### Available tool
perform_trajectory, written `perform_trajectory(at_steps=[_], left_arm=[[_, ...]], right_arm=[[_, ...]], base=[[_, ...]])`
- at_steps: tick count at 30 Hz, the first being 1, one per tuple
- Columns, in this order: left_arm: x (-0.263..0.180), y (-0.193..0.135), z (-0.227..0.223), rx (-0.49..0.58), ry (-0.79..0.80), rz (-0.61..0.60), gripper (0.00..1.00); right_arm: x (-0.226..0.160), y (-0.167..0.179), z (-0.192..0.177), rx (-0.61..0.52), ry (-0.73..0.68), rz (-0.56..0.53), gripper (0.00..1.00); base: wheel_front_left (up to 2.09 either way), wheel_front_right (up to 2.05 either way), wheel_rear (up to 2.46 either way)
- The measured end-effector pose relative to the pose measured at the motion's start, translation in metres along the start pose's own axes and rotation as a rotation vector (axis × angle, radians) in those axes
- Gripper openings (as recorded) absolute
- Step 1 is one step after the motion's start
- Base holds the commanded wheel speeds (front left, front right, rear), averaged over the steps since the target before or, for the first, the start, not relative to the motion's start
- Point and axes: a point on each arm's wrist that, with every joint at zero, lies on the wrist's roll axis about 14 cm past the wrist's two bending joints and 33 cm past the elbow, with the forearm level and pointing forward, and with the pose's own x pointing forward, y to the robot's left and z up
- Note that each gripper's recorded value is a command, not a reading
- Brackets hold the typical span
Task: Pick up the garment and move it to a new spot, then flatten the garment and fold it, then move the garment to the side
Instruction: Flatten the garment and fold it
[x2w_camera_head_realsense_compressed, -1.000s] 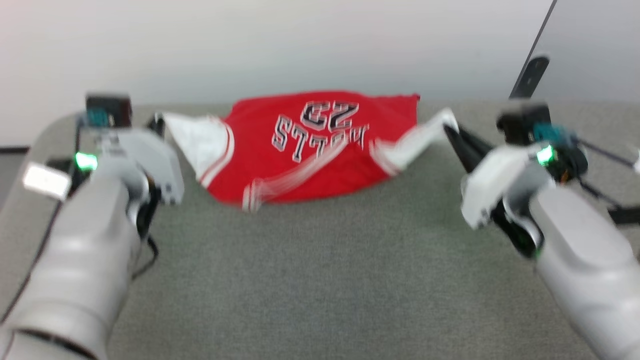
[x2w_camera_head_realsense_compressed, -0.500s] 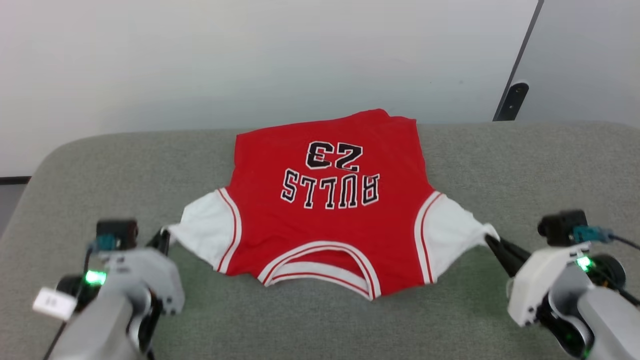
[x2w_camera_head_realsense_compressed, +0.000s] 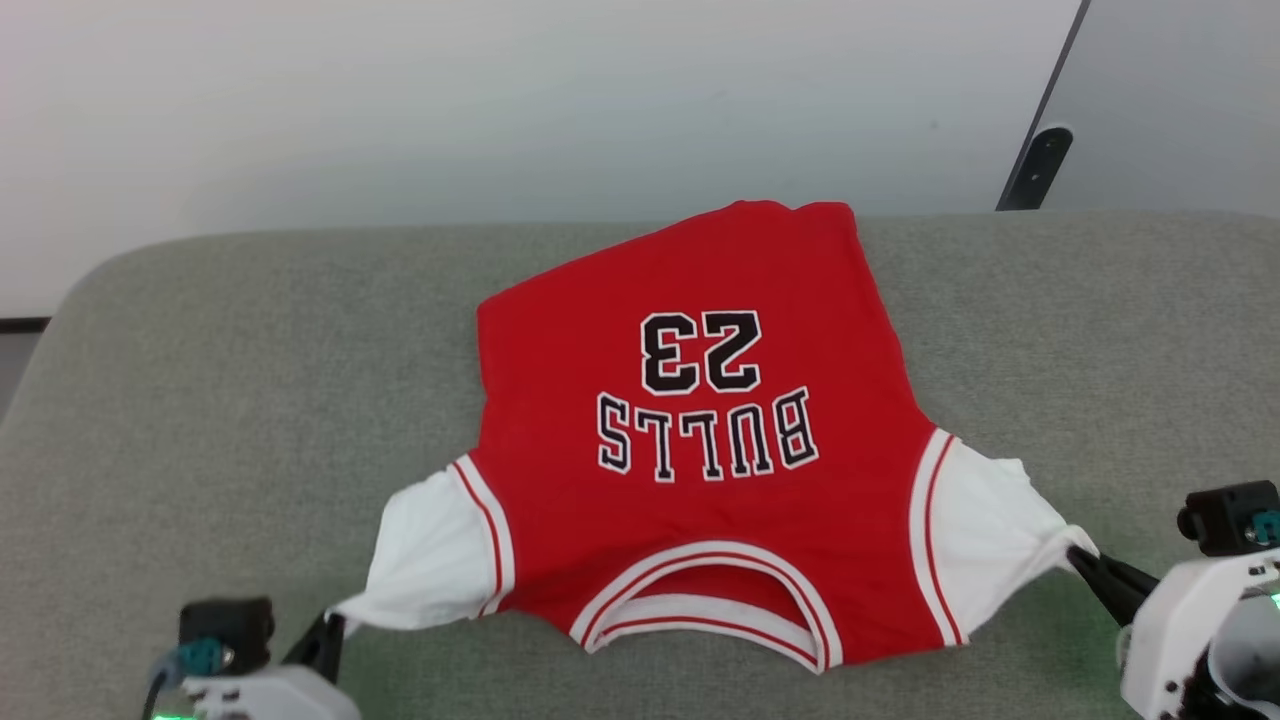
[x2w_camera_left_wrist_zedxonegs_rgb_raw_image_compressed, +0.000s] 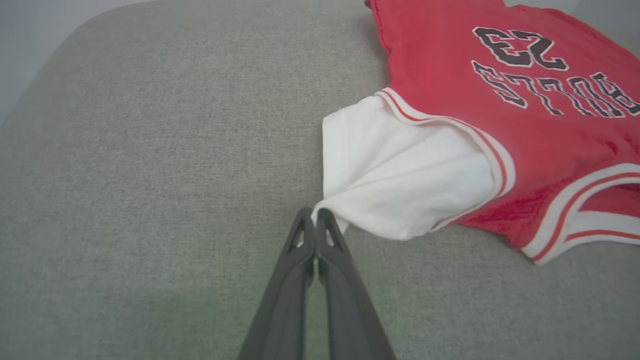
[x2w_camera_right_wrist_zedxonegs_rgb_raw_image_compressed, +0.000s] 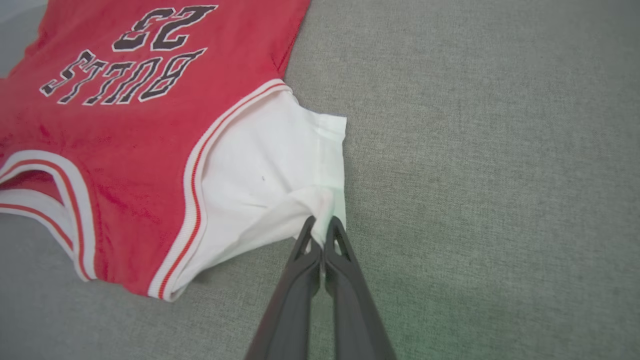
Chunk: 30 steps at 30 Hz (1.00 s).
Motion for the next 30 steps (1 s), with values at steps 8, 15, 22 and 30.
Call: perform_trajectory(at_steps=[8,15,22,30], left_arm=[[-0.033,-0.006,-0.015,-0.057,0.062,0.02,0.0],[-0.049,-0.007,-0.023,-0.11,0.078,0.048,0.0],[-0.053,-0.005,-0.022,-0.109,0.083,0.052,0.0],[-0.053,-0.005,-0.03,-0.102,0.111,0.049,0.0]], right_arm=[[-0.012,0.009,-0.026,0.017,0.137,0.046,0.0],[-0.031,0.011,-0.048,0.032,0.241,0.06,0.0],[-0.04,0.005,-0.048,0.03,0.257,0.033,0.0],[-0.039,0.007,-0.053,0.016,0.279,0.017,0.0]], base=[[0.0,0.0,0.0],[0.0,0.0,0.0],[0.0,0.0,0.0],[0.0,0.0,0.0]])
